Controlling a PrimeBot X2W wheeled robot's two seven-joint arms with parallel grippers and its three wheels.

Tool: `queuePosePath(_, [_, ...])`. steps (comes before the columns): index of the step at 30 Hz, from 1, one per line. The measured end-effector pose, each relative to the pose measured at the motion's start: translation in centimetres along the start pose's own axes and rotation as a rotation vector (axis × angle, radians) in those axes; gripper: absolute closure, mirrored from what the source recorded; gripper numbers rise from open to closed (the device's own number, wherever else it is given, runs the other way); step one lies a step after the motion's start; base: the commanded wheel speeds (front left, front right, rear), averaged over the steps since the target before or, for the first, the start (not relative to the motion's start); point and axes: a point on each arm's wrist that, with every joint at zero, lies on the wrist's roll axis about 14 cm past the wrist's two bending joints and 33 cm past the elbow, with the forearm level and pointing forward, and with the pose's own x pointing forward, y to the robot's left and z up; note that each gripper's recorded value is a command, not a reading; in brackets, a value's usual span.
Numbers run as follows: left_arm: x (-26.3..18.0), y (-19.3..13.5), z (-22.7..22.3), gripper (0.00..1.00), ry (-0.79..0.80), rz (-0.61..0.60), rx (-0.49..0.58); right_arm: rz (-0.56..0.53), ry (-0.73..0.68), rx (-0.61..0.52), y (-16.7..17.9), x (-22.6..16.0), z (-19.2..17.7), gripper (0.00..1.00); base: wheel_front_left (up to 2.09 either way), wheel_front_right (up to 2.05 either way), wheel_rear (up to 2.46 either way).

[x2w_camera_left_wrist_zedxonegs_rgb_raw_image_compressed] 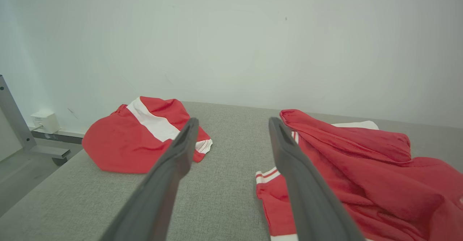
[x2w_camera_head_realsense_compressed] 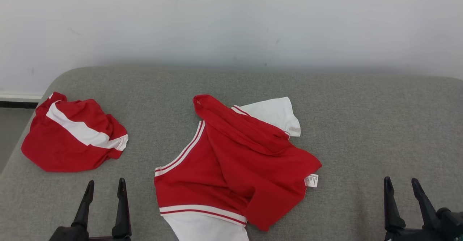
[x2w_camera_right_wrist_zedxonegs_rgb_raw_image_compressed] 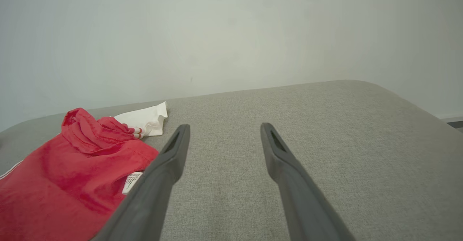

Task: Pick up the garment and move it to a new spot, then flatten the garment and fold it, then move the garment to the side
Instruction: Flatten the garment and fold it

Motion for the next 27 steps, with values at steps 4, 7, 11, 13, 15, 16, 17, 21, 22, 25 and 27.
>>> queuePosePath(4, [0.2,0.1,0.2,0.00,-0.009,0.005,-0.002,0.052,0.014,-0.030,0.9,1.6,0.1,0.00,0.00,0.00,0.00])
queuePosePath(7, [0.2,0.5,0.1,0.00,-0.003,0.018,-0.003,0.103,0.035,-0.055,2.0,3.2,-0.2,0.00,0.00,0.00,0.00])
queuePosePath(11, [0.1,1.1,-0.3,0.00,0.008,0.038,-0.007,0.158,0.082,-0.077,3.4,5.3,-1.2,0.00,0.00,0.00,0.00])
queuePosePath(13, [0.0,1.5,-0.4,0.00,0.014,0.049,-0.007,0.182,0.114,-0.083,4.2,6.3,-2.0,0.00,0.00,0.00,0.00])
queuePosePath(15, [-0.3,1.8,-0.6,0.00,0.020,0.062,-0.008,0.201,0.149,-0.088,4.9,7.1,-3.0,0.00,0.00,0.00,0.00])
queuePosePath(16, [-0.3,2.0,-0.6,0.00,0.022,0.068,-0.007,0.211,0.171,-0.093,5.2,7.4,-3.6,0.00,0.00,0.00,0.00])
queuePosePath(17, [-0.4,2.2,-0.6,0.00,0.023,0.074,-0.007,0.217,0.194,-0.095,5.4,7.6,-4.3,0.00,0.00,0.00,0.00])
queuePosePath(21, [-0.8,2.8,-0.8,0.00,0.033,0.096,-0.006,0.244,0.281,-0.094,6.5,8.1,-7.0,0.00,0.00,0.00,0.00])
queuePosePath(22, [-0.9,3.0,-0.9,0.00,0.036,0.101,-0.005,0.252,0.305,-0.095,6.8,8.0,-7.7,0.00,0.00,0.00,0.00])
queuePosePath(25, [-1.1,3.4,-1.0,0.00,0.040,0.114,-0.003,0.270,0.359,-0.087,7.7,8.0,-9.4,0.00,0.00,0.00,0.00])
queuePosePath(27, [-1.1,3.6,-1.1,0.00,0.043,0.120,-0.002,0.276,0.387,-0.077,8.2,8.1,-10.2,0.00,0.00,0.00,0.00])
